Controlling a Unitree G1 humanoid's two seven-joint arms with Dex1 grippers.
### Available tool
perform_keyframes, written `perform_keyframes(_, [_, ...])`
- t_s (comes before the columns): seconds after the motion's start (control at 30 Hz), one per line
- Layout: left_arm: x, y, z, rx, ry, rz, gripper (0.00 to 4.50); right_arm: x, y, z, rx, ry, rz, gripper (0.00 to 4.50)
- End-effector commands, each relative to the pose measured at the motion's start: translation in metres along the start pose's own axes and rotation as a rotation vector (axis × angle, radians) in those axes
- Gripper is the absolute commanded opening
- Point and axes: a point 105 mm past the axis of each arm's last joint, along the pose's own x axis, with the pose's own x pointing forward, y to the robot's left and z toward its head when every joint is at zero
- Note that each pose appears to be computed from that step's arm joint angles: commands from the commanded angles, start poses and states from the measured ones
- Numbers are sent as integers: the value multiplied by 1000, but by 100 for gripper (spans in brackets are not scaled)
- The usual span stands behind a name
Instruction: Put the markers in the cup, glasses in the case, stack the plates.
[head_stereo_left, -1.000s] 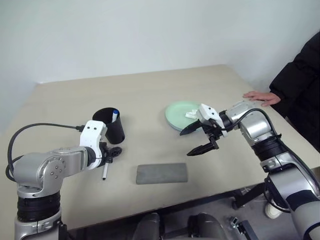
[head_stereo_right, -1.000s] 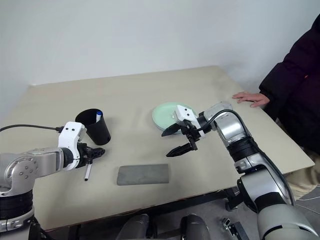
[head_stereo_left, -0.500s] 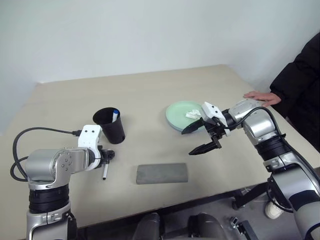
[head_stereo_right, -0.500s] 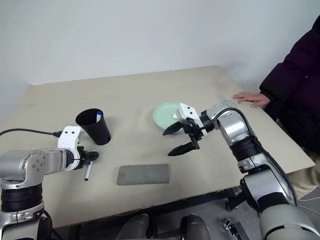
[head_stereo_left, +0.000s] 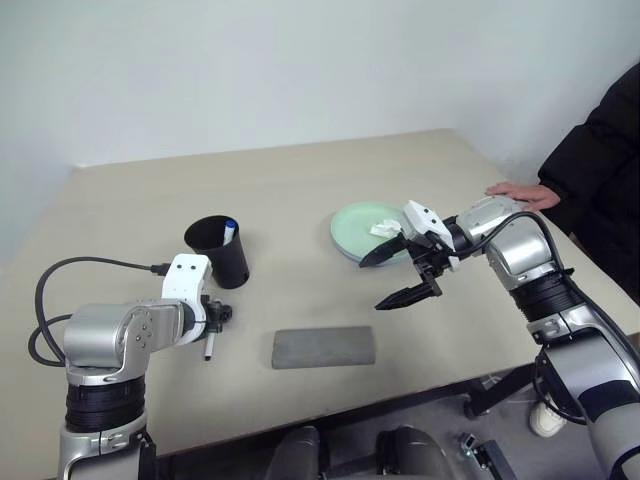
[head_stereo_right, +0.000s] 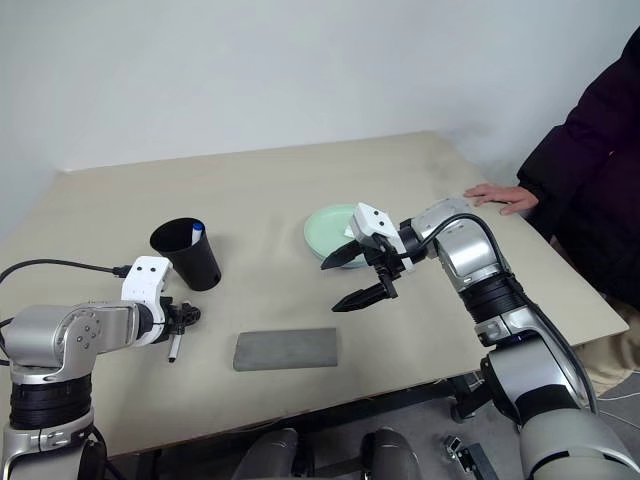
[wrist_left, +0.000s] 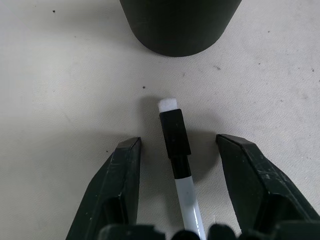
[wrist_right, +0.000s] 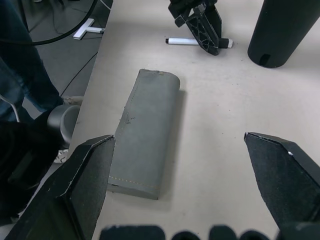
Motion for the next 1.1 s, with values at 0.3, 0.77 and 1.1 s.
perform_keyframes(0.3, [7, -4, -22, 37, 84, -13, 3, -9, -1, 15, -57, -19, -14, 450])
perform_keyframes(0.77, [-5, -7, -16, 173, -11, -107, 3, -8, -3, 14, -60, -8, -16, 450])
perform_keyframes(1.1, [-31, -20, -11, 363, -86, -255, 3, -7, -2, 13, -58, -4, -11, 450])
